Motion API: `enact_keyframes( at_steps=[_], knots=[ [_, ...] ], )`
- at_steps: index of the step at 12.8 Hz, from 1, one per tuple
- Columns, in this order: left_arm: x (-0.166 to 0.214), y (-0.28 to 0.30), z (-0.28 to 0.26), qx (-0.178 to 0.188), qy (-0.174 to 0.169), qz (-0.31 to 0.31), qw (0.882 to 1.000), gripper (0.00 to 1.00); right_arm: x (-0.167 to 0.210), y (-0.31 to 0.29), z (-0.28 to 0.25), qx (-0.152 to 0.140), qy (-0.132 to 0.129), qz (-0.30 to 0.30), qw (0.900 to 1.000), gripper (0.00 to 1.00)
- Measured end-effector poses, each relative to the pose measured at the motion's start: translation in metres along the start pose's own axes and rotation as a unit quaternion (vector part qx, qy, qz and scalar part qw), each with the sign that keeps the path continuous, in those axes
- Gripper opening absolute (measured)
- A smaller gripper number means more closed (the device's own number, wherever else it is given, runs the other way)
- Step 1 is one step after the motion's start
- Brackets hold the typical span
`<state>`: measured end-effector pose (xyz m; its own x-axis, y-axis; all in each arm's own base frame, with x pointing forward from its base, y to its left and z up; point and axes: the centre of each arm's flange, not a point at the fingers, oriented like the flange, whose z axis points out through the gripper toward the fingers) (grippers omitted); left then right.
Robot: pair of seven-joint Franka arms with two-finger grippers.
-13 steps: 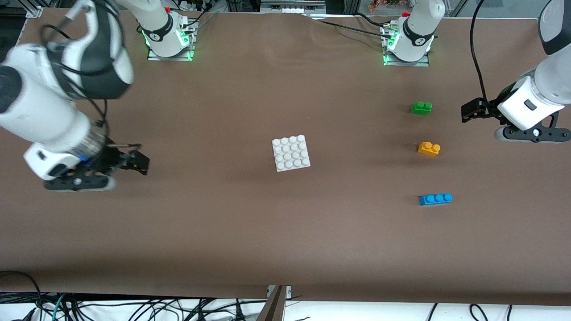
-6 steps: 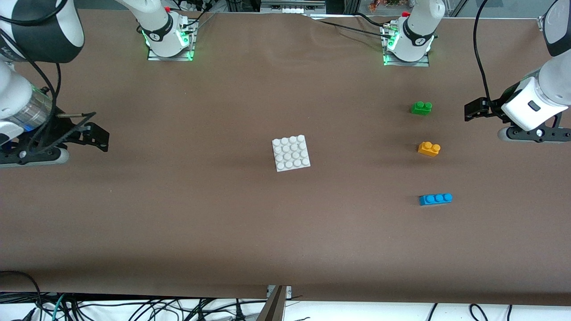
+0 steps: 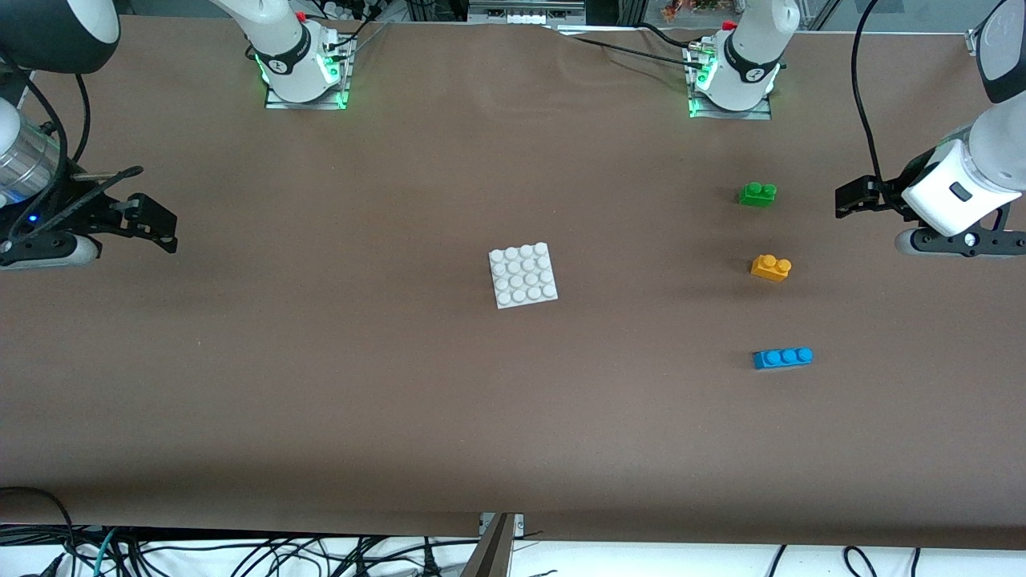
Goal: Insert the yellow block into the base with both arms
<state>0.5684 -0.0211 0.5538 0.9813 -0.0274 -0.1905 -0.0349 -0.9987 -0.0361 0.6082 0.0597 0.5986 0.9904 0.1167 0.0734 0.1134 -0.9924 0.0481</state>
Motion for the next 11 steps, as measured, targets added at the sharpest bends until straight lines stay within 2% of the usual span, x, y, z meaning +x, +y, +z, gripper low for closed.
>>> enact_keyframes(
  at_steps=[11],
  knots=[
    [-0.001,0.000,0.003,0.000,-0.010,0.007,1.000,1.00,-0.005,0.010,0.009,-0.001,-0.021,-0.013,1.000,1.00]
  ],
)
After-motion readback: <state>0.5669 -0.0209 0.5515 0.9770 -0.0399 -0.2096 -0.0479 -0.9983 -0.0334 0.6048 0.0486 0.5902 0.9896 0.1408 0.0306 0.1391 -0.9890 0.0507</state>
